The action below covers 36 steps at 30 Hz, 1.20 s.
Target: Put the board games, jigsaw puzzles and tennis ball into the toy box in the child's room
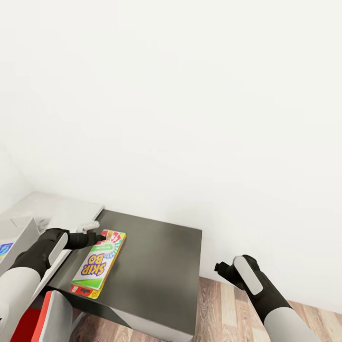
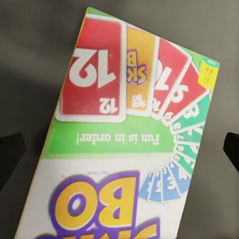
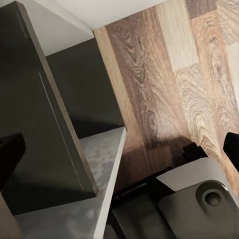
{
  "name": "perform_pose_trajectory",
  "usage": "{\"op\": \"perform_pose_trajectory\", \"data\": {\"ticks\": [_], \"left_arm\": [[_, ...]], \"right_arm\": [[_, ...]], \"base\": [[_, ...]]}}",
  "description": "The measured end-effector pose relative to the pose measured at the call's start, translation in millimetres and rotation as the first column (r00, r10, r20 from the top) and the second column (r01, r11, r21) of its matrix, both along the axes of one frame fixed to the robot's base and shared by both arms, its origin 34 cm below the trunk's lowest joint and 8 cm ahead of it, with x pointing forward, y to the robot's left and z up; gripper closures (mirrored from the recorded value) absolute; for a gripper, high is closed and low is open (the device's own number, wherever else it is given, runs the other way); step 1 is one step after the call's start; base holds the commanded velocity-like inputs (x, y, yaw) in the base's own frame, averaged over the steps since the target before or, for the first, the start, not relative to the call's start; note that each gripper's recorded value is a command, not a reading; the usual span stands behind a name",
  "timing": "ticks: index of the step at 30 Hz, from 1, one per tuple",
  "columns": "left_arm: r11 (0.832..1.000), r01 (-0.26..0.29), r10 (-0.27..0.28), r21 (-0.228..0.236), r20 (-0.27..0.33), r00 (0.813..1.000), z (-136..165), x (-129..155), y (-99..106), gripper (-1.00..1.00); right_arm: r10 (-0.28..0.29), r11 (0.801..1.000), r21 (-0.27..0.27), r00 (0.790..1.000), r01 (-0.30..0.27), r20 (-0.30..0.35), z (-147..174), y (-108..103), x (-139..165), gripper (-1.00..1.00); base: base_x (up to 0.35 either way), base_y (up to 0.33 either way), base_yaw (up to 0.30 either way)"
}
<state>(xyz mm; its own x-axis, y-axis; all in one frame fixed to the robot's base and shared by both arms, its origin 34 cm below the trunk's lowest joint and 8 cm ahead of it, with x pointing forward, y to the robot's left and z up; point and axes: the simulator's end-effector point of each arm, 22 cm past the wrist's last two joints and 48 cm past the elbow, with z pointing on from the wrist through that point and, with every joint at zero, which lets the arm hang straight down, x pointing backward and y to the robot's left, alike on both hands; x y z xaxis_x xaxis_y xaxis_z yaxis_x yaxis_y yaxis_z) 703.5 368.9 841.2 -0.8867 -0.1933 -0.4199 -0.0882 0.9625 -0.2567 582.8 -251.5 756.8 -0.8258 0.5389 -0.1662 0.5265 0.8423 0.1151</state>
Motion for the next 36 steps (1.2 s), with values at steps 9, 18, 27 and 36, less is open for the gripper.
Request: {"op": "perform_pose_trajectory", "data": {"ticks": [9, 18, 27, 36], "left_arm": [[1.0, -0.001, 0.001, 0.002, -0.015, 1.0, -9, -3, 1, -1.0], [1.0, -0.002, 0.002, 0.005, -0.032, 0.999, -18, -6, 2, -1.0], [1.0, -0.004, 0.005, 0.01, -0.048, 0.999, -27, -8, 3, -1.0], [1.0, -0.004, 0.005, 0.01, -0.062, 0.998, -35, -11, 3, -1.0]], "right_arm": [[0.0, 1.0, -0.001, 1.0, 0.0, -0.015, -7, 0, -4, -1.0], [0.0, 1.0, -0.002, 1.0, 0.0, -0.029, -14, -1, -7, -1.0], [0.0, 1.0, -0.002, 0.999, 0.0, -0.044, -21, -1, -11, -1.0], [0.0, 1.0, -0.001, 0.998, 0.0, -0.059, -27, -1, -15, -1.0]], "base": [[0.0, 0.0, 0.0], [0.0, 0.0, 0.0], [0.0, 0.0, 0.0], [0.0, 0.0, 0.0]]}}
